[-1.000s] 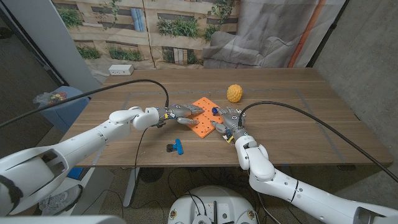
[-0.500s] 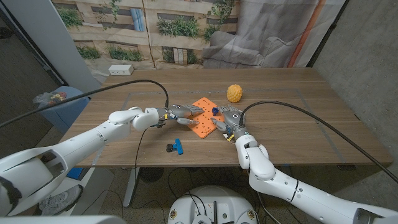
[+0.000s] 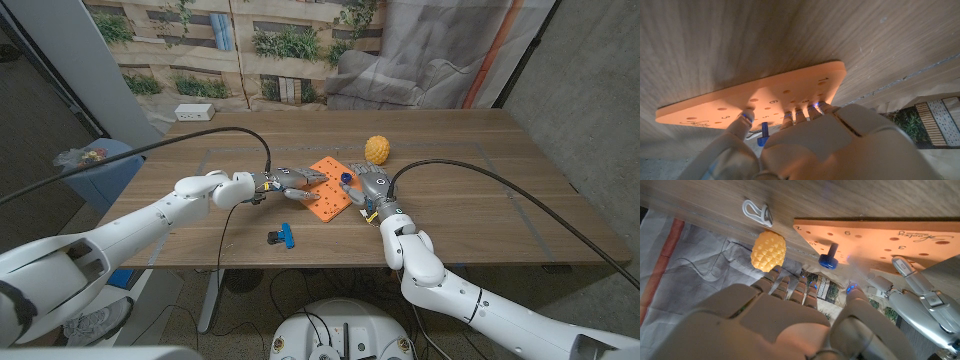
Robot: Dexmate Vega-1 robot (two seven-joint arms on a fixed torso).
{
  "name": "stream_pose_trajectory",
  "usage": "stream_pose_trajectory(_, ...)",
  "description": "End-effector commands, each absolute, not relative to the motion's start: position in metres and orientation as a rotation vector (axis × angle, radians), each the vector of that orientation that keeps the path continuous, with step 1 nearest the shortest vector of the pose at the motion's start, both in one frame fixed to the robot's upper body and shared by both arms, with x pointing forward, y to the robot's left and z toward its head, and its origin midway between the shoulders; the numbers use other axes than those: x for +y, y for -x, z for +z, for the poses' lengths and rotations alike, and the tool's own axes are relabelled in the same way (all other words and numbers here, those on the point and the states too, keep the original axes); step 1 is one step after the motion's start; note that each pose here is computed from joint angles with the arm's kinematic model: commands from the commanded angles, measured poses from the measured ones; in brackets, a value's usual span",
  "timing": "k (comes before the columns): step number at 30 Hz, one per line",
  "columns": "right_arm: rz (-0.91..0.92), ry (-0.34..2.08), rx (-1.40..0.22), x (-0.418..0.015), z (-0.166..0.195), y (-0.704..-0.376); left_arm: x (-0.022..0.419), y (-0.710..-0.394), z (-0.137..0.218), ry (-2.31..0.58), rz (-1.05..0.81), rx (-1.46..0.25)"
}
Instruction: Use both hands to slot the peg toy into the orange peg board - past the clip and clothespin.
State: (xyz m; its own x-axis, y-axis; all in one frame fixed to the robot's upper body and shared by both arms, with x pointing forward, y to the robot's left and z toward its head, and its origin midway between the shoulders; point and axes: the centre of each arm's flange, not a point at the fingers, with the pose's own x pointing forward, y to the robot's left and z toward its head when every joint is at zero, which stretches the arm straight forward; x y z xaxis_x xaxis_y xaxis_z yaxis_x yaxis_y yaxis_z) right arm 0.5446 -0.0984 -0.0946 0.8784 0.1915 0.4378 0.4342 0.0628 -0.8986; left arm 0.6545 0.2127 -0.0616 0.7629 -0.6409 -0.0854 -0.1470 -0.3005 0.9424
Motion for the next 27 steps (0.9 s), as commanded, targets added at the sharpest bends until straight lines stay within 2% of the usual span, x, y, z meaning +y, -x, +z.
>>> stream_pose_trajectory(1, -0.164, 1.532, -0.582, -0.096, -0.086, -0.539, 0.214, -0.659, -0.066, -1.862, -0.585, -0.566)
stream_pose_trajectory(27, -0.056, 1.611, -0.555, -0.100, -0.095, -0.548, 0.216, -0.662, -0.066, -1.858, -0.587, -0.554)
